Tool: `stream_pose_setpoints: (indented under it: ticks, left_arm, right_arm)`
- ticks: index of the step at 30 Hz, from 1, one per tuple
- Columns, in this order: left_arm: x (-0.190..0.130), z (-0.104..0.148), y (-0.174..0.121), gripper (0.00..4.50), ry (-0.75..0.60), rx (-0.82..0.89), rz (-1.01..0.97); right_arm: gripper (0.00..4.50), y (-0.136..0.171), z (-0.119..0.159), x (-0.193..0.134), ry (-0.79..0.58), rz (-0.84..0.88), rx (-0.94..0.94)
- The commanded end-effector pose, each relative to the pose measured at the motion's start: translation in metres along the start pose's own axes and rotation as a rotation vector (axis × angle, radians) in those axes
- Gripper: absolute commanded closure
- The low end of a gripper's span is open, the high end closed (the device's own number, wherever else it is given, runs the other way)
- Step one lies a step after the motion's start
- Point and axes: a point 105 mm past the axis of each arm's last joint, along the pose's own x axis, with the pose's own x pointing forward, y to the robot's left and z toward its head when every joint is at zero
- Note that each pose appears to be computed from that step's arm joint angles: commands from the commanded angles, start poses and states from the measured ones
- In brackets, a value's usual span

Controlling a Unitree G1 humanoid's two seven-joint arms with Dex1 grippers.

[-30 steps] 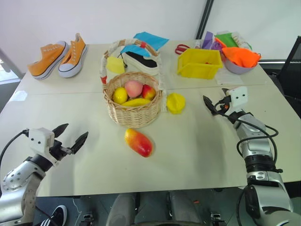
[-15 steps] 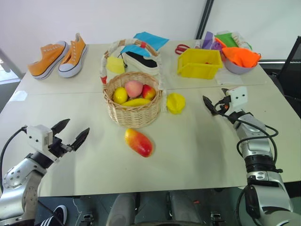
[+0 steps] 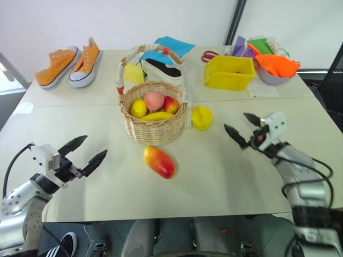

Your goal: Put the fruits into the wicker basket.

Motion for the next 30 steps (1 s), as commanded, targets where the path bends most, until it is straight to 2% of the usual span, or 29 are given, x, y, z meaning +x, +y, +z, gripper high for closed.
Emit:
stream_pose_setpoints:
  ticks: [1,6,12,21,26,30]
  left_arm:
    - [0.001,0.008,0.004,0.0,-0.028,0.031,-0.007]
    - [0.007,0.005,-0.003,0.0,-0.031,0.033,-0.055]
    - [-0.001,0.006,-0.011,0.0,-0.015,0.024,-0.126]
    - [-0.01,0.018,-0.038,0.0,-0.006,0.013,-0.293]
    - [-0.009,0.024,-0.047,0.0,-0.003,0.03,-0.328]
    - [-0.008,0.025,-0.049,0.0,-0.003,0.021,-0.323]
  right_arm:
    - [0.03,0.025,0.015,-0.003,-0.026,0.075,0.001]
    - [0.03,0.034,0.02,0.009,-0.008,0.066,-0.036]
    - [0.03,0.031,0.022,0.02,0.059,0.031,-0.05]
    - [0.03,0.035,0.047,0.062,0.143,-0.053,-0.075]
    - [0.03,0.045,0.049,0.081,0.196,-0.063,0.009]
    - [0.03,0.033,0.047,0.088,0.232,-0.135,0.014]
